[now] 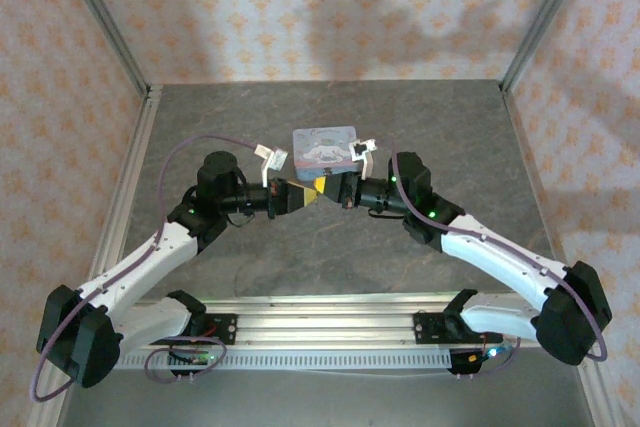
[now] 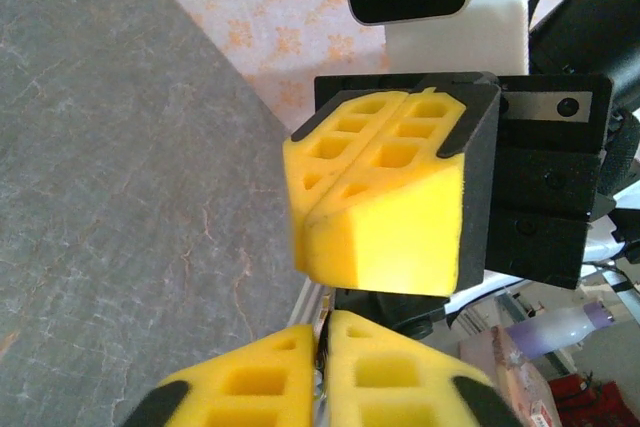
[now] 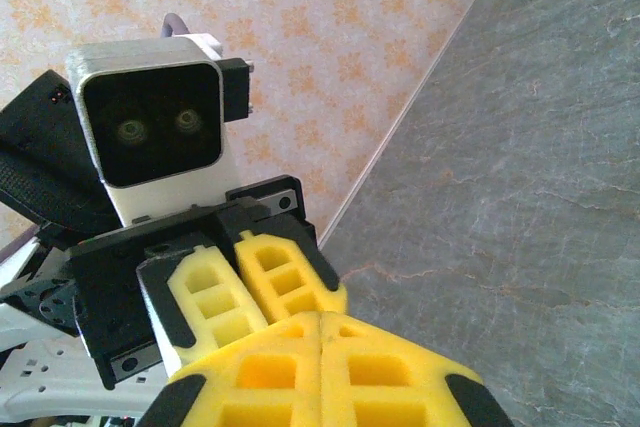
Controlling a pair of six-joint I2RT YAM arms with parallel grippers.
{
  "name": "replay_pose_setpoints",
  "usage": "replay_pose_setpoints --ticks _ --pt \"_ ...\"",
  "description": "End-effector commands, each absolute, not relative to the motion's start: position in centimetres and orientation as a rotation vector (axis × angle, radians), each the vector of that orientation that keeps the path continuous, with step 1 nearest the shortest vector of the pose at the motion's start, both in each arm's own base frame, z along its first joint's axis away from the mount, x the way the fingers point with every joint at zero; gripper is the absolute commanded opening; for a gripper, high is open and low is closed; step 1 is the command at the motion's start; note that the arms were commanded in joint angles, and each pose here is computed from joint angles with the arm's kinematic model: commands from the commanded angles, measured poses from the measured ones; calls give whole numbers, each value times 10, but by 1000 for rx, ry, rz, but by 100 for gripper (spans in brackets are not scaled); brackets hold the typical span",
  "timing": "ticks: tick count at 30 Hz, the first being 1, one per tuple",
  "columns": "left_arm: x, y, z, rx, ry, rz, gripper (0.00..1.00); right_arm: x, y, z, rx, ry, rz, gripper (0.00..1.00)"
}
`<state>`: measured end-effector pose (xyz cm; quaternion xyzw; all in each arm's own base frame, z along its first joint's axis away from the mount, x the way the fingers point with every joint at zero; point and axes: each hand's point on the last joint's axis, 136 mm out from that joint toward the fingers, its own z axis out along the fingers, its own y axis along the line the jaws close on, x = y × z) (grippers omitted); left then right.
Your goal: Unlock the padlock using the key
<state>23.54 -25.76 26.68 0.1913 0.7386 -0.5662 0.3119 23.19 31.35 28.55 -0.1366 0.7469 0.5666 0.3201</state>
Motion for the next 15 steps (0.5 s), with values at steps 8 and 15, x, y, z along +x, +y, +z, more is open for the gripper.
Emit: replay_pose_setpoints --ticks 8,15 --pt "233 -254 273 507 1929 -1486 20 238 303 302 -311 1877 1471 0" --pt "233 -256 277 517 1923 -1504 34 236 306 303 -322 1874 1496 0"
